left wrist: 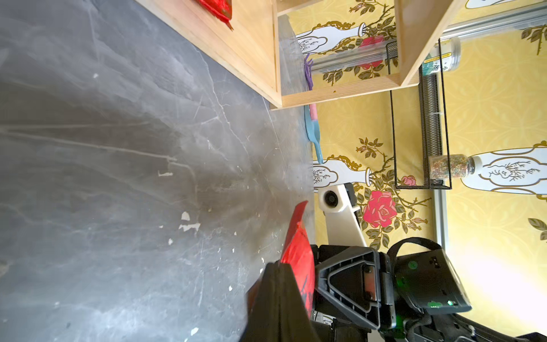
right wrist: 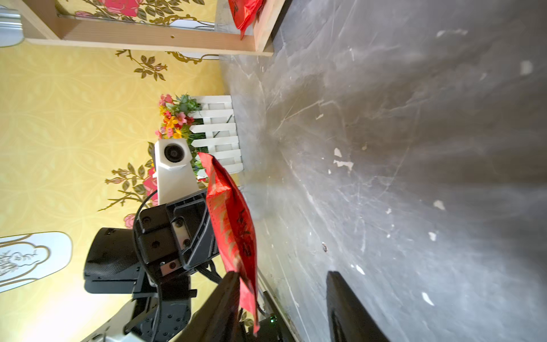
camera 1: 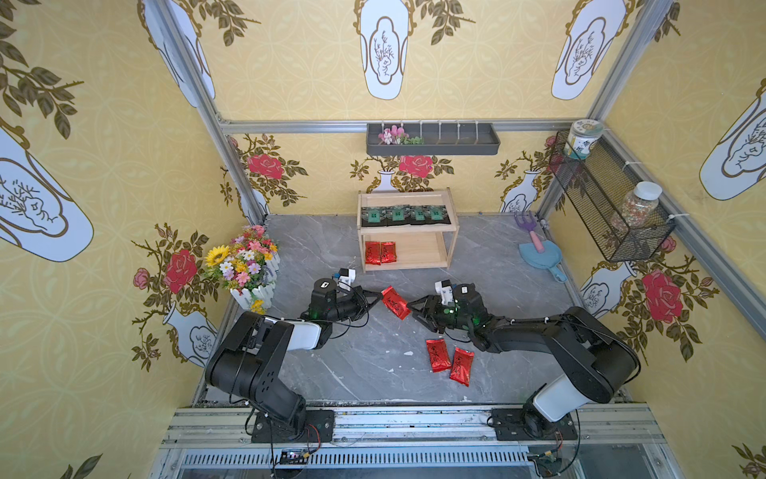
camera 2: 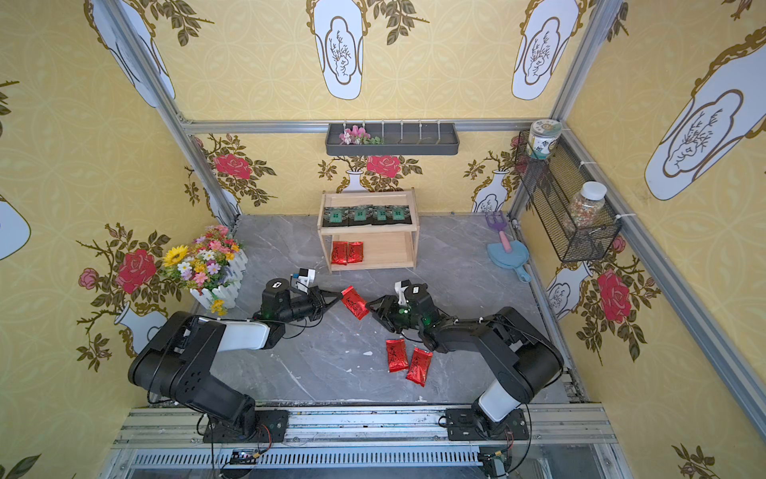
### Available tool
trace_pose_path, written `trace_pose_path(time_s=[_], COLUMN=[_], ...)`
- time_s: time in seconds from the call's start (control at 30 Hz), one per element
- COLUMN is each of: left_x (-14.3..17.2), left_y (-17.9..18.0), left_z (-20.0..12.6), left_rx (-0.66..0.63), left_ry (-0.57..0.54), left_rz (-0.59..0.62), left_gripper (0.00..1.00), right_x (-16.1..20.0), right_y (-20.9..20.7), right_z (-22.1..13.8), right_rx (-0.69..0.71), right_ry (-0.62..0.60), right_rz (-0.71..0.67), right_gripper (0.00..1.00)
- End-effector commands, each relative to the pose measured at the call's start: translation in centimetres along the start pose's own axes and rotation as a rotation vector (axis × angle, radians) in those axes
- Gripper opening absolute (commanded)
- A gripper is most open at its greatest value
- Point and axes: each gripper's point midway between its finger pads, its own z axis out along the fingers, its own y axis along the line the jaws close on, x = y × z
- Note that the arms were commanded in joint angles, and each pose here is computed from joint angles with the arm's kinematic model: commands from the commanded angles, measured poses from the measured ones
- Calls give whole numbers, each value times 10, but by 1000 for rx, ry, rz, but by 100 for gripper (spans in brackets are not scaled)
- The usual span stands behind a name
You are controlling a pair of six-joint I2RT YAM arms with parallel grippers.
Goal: Place the tea bags on the shelf by color
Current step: Pick up the tea bag from the center of the board.
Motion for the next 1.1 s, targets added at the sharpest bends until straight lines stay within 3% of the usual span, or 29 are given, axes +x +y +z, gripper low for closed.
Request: trace_pose_path(time_s=[0.0, 0.23, 0.53, 0.6, 0.73, 1.07], left_x=[-3, -4, -4, -4, -8, -30], left_y=[-10, -7, -11, -13, -17, -28], left_z=[1, 4, 2, 2, -2, -23], left_rx=[38, 32, 41, 45, 27, -88], left_ry=[-4, 0, -2, -4, -21, -119], left_rz=[14, 12, 22, 27, 39, 50], left_gripper=[0, 0, 1, 6, 28, 45], right_x=[0, 2, 1, 0, -13, -83], right_y=[28, 26, 28, 29, 28, 44], right_z=[-1, 0, 1, 3, 4, 26], right_rx=[-138, -169, -177, -178, -165, -190], right_ry=[8, 13, 16, 14, -35, -317], right_rz=[7, 11, 9, 10, 4, -5], right_gripper=[47, 23, 3, 1, 0, 0])
